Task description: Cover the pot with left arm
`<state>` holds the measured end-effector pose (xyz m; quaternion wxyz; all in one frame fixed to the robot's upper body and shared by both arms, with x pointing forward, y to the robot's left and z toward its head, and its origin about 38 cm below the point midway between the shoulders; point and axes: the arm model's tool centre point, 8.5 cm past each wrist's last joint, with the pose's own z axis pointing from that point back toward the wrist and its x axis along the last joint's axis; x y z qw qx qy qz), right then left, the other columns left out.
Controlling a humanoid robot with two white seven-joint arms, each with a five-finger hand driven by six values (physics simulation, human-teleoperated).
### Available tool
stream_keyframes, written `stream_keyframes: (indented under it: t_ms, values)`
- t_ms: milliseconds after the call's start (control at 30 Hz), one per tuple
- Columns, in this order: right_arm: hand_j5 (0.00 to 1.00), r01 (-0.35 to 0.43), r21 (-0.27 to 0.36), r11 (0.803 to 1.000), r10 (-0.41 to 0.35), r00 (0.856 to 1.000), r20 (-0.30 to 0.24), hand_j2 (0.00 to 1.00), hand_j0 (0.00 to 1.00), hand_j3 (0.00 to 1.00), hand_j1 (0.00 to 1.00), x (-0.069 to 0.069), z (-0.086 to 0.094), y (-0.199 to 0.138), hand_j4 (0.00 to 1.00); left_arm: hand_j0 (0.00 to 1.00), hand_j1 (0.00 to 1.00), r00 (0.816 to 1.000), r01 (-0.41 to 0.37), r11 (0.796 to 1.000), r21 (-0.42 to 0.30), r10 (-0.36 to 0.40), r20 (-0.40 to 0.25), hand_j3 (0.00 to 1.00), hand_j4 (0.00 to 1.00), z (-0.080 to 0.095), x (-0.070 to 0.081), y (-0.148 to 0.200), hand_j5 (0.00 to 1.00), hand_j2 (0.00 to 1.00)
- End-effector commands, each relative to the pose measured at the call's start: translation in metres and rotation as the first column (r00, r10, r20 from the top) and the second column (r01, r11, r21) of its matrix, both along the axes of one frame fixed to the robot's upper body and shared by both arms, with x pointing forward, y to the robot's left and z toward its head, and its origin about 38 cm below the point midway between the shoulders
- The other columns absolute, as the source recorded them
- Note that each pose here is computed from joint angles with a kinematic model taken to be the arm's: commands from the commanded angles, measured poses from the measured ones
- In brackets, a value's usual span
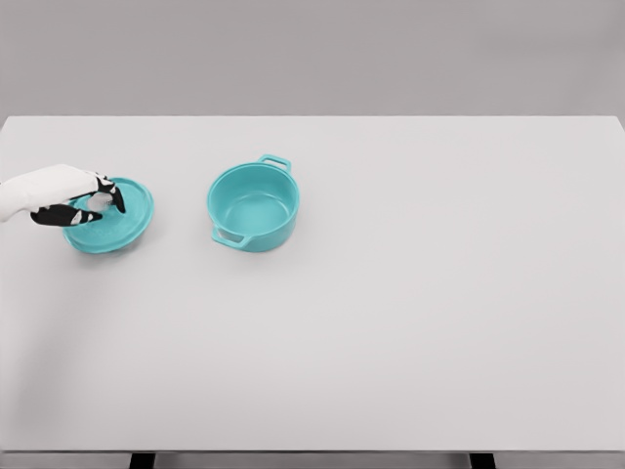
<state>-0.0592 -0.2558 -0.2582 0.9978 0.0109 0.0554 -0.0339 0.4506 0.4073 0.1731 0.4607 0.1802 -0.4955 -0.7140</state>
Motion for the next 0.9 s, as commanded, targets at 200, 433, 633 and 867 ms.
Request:
stream_keyframes:
  t_ms: [200,433,633,867]
  values:
    - [1.00,0.001,0.000,1.000,-0.001,1.000,0.000,1.00,1.00,1.00,1.00,0.000,0.000,0.000,1.00,0.53,0.53,0.997,0.046,0.999,-0.007,-0.045,0.058,0.53,0.53,0.022,0.004,-0.015,0.53,0.53]
    - [1.00,0.000,0.000,1.000,0.000,1.000,0.000,1.00,1.00,1.00,1.00,0.000,0.000,0.000,1.00,0.53,0.53,0.991,0.085,0.996,0.011,-0.086,0.099,0.53,0.53,0.038,0.005,-0.026,0.53,0.53]
    - [1.00,0.000,0.000,1.000,0.000,1.000,0.000,1.00,1.00,1.00,1.00,0.000,0.000,0.000,1.00,0.53,0.53,0.985,0.116,0.993,0.014,-0.116,0.128,0.53,0.53,0.048,0.007,-0.038,0.53,0.53]
    - [1.00,0.000,0.000,1.000,0.000,1.000,0.000,1.00,1.00,1.00,1.00,0.000,0.000,0.000,1.00,0.53,0.53,0.977,0.149,0.989,-0.003,-0.147,0.152,0.53,0.53,0.052,0.011,-0.056,0.53,0.53]
